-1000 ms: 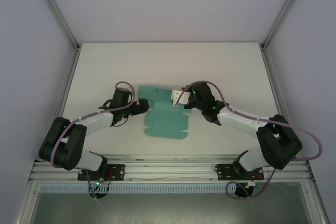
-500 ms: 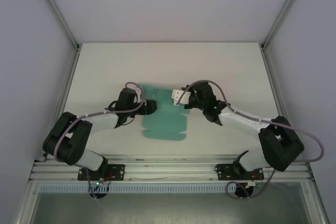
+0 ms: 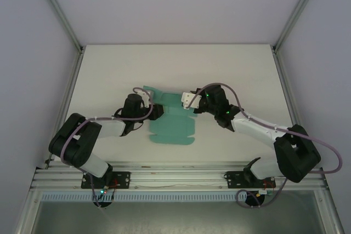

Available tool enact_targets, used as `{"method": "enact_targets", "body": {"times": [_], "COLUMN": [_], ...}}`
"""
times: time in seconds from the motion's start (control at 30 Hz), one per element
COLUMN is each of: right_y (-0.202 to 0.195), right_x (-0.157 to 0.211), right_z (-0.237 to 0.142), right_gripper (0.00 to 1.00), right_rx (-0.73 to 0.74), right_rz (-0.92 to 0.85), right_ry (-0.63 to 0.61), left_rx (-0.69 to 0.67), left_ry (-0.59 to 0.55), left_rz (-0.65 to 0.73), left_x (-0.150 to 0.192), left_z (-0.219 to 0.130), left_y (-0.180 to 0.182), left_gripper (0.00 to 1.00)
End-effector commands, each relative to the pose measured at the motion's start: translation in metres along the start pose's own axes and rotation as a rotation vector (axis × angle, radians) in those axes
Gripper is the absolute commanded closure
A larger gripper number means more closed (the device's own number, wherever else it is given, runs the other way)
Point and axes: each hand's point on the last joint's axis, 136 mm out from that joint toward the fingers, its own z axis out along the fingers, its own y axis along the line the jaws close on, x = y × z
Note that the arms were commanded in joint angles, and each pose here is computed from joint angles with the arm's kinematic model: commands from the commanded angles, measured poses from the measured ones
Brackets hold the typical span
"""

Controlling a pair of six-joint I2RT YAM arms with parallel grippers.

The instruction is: Assemble paper box

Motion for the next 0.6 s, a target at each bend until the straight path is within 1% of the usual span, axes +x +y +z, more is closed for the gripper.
{"method": "enact_targets", "body": {"times": [0.0, 0.13, 0.17, 0.2, 0.27, 0.33, 0.37, 0.4, 0.43, 0.5, 0.53, 0.57], "right_y": [-0.002, -0.004, -0.005, -0.004, -0.004, -0.004, -0.004, -0.004, -0.005, -0.004, -0.004, -0.004], "right_x": [-0.007, -0.007, -0.007, -0.006, -0.004, -0.004, -0.003, -0.003, -0.002, 0.003, 0.006, 0.009], "right_z": [-0.007, -0.008, -0.008, -0.008, -0.007, -0.007, -0.007, -0.006, -0.007, -0.005, -0.003, -0.002], "right_gripper": [1.0, 1.0, 1.0, 1.0, 1.0, 1.0, 1.0, 1.0, 1.0, 1.0, 1.0, 1.0], "right_rx": [0.006, 0.011, 0.014, 0.012, 0.015, 0.017, 0.015, 0.016, 0.022, 0.025, 0.028, 0.031], "right_rz": [0.03, 0.031, 0.03, 0.028, 0.024, 0.021, 0.018, 0.016, 0.012, -0.005, -0.016, -0.021], "right_ry": [-0.039, -0.041, -0.038, -0.035, -0.027, -0.024, -0.019, -0.017, -0.014, 0.01, 0.025, 0.039], "left_rx": [0.043, 0.012, 0.006, -0.001, -0.02, -0.035, -0.041, -0.053, -0.067, -0.112, -0.124, -0.15], "left_ry": [-0.021, -0.023, -0.022, -0.021, -0.017, -0.018, -0.018, -0.021, -0.025, -0.034, -0.041, -0.049], "left_rz": [0.018, 0.027, 0.029, 0.033, 0.04, 0.041, 0.045, 0.044, 0.044, 0.045, 0.052, 0.055], "left_x": [-0.003, -0.004, -0.004, -0.004, -0.003, -0.003, -0.004, -0.005, -0.006, -0.008, -0.01, -0.012], "left_z": [0.002, 0.001, 0.001, 0.0, -0.001, -0.003, -0.004, -0.006, -0.009, -0.016, -0.02, -0.025], "left_y": [-0.01, -0.006, -0.005, -0.005, -0.002, -0.001, -0.001, 0.0, 0.001, 0.006, 0.006, 0.009], "left_gripper": [0.74, 0.87, 0.87, 0.91, 0.92, 0.84, 0.83, 0.77, 0.7, 0.68, 0.59, 0.46]}}
